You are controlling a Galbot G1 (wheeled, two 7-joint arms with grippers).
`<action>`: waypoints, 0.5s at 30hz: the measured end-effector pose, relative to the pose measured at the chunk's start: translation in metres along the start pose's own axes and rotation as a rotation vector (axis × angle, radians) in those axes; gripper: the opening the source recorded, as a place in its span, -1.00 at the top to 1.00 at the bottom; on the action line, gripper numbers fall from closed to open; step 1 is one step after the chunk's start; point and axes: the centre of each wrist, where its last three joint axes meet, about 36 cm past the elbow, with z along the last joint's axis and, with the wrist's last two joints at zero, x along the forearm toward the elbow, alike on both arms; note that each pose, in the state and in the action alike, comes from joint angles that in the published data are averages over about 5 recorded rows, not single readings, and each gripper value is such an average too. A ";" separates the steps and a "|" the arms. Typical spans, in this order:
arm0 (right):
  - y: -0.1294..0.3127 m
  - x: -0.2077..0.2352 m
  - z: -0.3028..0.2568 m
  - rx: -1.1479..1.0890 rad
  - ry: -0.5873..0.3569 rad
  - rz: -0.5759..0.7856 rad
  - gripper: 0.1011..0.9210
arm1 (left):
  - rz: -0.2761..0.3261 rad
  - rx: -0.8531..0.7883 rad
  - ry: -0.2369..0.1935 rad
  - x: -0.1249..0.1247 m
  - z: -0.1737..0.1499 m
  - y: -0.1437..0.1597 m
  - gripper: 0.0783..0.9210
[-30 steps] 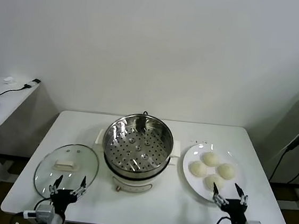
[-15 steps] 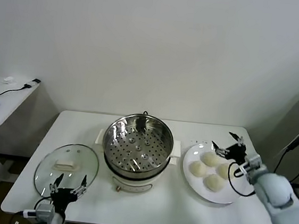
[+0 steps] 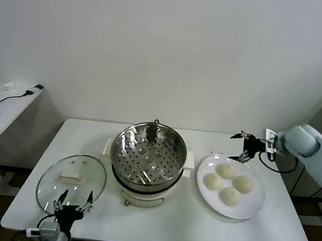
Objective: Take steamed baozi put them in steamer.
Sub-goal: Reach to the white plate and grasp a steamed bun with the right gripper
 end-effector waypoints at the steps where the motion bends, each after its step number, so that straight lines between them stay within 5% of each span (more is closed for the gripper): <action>1: -0.003 -0.003 -0.001 0.001 0.024 -0.022 -0.76 | -0.001 0.000 0.001 -0.001 0.001 0.000 -0.77; 15: -0.025 -0.058 -0.019 -0.029 0.216 -0.163 -0.76 | -0.005 -0.001 0.016 -0.005 0.013 0.001 -0.77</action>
